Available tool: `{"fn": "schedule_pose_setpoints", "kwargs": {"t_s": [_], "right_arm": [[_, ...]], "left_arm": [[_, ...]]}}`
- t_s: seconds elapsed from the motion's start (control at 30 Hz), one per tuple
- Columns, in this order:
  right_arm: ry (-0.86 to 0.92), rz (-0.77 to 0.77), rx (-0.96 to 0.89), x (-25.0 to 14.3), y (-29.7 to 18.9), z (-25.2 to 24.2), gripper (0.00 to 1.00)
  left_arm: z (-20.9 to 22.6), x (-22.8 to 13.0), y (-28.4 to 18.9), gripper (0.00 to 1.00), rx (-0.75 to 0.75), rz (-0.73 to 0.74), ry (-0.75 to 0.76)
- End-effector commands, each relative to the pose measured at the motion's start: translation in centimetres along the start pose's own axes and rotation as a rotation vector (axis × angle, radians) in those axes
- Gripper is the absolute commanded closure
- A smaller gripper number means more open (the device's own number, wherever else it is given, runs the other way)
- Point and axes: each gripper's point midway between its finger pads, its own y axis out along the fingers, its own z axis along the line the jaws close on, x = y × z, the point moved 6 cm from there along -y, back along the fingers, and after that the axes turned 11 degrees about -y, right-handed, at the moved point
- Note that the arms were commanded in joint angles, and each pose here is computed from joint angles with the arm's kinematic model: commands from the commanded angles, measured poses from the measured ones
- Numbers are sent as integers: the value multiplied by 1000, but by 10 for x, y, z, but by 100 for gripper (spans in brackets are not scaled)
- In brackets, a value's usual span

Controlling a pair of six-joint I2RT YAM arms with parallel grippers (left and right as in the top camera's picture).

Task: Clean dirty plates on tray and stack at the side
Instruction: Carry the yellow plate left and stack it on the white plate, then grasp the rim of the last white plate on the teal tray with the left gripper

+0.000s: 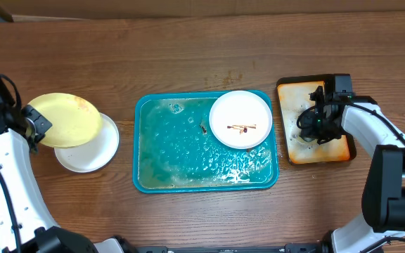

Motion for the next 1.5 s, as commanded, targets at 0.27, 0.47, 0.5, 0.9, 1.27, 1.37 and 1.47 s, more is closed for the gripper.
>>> {"fn": "schedule_pose_setpoints", "kwargs": {"t_s": [0.27,0.47,0.5,0.9,1.27,1.37,1.47], "right_arm": [[10,13,4,-6,-1,1,96],[10,13,4,-6,-1,1,96],[10,13,4,-6,-1,1,96],[10,13,4,-6,-1,1,96],[9,-3,2,6,-15,1,96],[5,-32,-2,23,-42,1,96],[3,-50,-4,32,-61,2,96]], "left_arm": [[0,-10,50,85,81,129,21],[-5,-13,52,57,41,159,19],[-8,-15,51,57,19,170,18],[-113,-87,10,65,-463,353,403],[-216,-196,-34,47,-712,249,873],[-238,-220,-35,47,-762,224,934],[-255,-241,-31,43,-797,210,979]]}}
